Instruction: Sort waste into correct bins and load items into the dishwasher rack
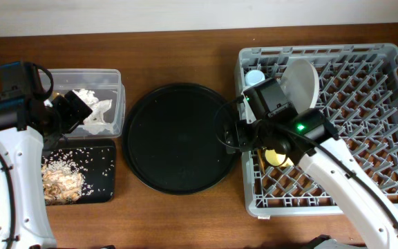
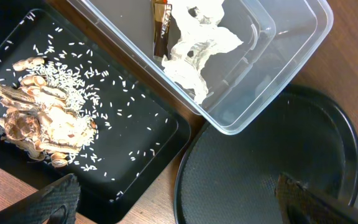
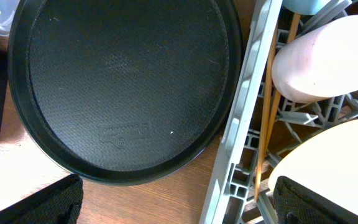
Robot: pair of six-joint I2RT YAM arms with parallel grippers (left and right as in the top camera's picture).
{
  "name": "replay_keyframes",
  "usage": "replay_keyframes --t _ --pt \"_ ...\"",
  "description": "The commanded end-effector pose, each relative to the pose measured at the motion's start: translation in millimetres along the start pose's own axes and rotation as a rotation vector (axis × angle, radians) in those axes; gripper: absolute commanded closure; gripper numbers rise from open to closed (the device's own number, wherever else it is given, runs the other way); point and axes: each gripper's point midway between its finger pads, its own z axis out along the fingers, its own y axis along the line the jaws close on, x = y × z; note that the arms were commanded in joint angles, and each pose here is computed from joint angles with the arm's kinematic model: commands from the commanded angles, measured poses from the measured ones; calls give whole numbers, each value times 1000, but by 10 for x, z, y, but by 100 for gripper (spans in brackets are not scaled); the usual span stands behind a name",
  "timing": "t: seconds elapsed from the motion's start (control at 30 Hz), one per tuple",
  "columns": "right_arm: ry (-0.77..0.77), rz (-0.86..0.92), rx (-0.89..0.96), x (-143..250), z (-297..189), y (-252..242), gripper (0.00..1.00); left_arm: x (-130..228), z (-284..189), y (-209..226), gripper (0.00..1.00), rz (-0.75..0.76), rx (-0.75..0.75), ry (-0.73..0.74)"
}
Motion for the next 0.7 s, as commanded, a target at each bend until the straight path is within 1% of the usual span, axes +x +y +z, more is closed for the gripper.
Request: replay_keyframes --t 0.0,0.1,0.13,0.2,0.23,0.27,0.3,0.37,0.4,0.43,0.5,0.57,0.63,0.67 --pt "-58 -28 16 -76 -153 -4 2 -18 -72 -6 1 0 11 -20" --pt "-196 -16 11 -156 -581 -65 2 -18 -72 -6 1 0 11 -20" --pt "-291 4 -1 -174 -897 -129 2 -18 -72 -6 1 0 11 -20" --pt "-440 45 -4 -149 -1379 -273 2 -18 -72 -6 1 0 11 -20" --pt "-563 86 24 -78 -1747 -436 2 -18 -72 -6 1 0 11 -20" --pt "-632 114 51 -18 -1947 -539 2 -18 -72 -6 1 0 11 -20" --pt "-743 154 101 113 -2254 -687 2 -18 -72 -6 1 0 11 -20" --pt "-887 196 153 361 -2631 -814 2 -18 -72 -6 1 0 11 -20" --pt "-936 208 165 471 -2731 -843 2 -18 -72 -6 1 0 11 -20" --pt "-1017 219 172 633 -2836 -871 2 -18 -72 -6 1 0 11 -20" --pt "-1084 227 177 735 -2800 -912 2 -18 -72 -6 1 0 11 -20" --pt "-1184 224 167 713 -2560 -989 2 -18 -72 -6 1 0 11 -20" --pt "-1290 209 135 577 -2328 -1038 2 -18 -72 -6 1 0 11 -20" --pt "-1368 229 106 501 -2237 -1080 2 -18 -72 -6 1 0 11 -20"
